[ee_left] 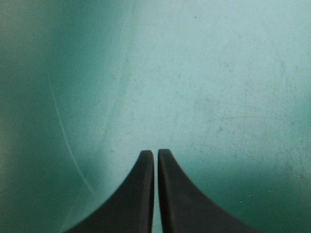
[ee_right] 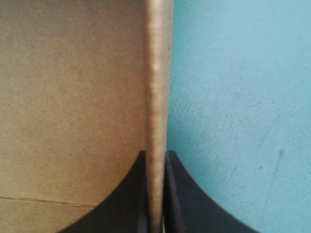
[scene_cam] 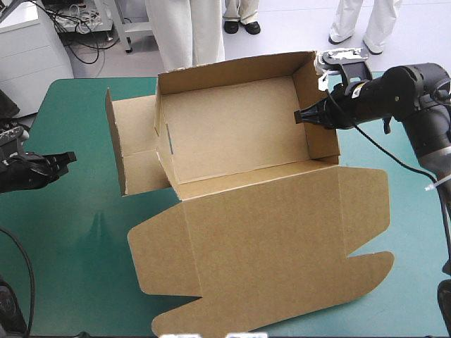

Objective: Fold the box

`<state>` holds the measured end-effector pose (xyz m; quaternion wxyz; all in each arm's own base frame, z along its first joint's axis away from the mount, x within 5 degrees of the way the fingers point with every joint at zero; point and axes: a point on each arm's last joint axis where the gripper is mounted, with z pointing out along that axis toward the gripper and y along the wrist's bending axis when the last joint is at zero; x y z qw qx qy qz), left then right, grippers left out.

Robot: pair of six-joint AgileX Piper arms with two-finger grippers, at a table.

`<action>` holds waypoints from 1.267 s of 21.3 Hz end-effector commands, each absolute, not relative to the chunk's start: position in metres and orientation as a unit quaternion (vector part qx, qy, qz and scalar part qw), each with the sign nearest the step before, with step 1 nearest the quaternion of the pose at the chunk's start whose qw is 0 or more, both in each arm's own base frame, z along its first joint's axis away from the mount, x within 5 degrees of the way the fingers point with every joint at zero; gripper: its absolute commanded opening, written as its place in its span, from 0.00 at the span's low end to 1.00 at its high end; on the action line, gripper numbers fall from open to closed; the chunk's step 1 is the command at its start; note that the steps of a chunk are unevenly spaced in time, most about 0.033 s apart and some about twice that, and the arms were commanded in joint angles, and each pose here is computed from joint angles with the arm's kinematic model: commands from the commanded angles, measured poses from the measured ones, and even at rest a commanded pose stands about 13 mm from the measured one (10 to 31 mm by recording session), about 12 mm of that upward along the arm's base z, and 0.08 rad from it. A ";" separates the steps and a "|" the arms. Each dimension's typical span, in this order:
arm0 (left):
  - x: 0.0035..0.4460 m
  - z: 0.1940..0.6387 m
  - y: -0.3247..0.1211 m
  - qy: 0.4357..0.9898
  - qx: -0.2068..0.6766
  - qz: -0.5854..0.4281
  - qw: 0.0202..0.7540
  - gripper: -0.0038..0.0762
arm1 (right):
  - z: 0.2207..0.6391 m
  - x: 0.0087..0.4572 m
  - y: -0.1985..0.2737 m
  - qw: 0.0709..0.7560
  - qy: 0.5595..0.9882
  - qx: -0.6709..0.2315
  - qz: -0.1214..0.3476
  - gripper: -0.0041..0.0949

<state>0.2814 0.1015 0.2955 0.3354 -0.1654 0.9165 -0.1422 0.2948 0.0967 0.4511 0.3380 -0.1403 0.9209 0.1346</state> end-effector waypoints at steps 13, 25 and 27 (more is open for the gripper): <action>0.297 0.308 0.034 0.905 -0.066 -0.266 0.326 0.70 | 0.479 0.287 0.098 0.414 0.884 -0.131 0.172 0.02; 0.294 0.344 -0.025 0.786 0.038 -0.511 0.346 0.66 | 0.455 0.315 0.104 0.388 0.898 -0.122 0.165 0.02; 0.292 0.350 -0.027 0.771 0.050 -0.532 0.346 0.66 | 0.452 0.318 0.105 0.385 0.900 -0.120 0.165 0.02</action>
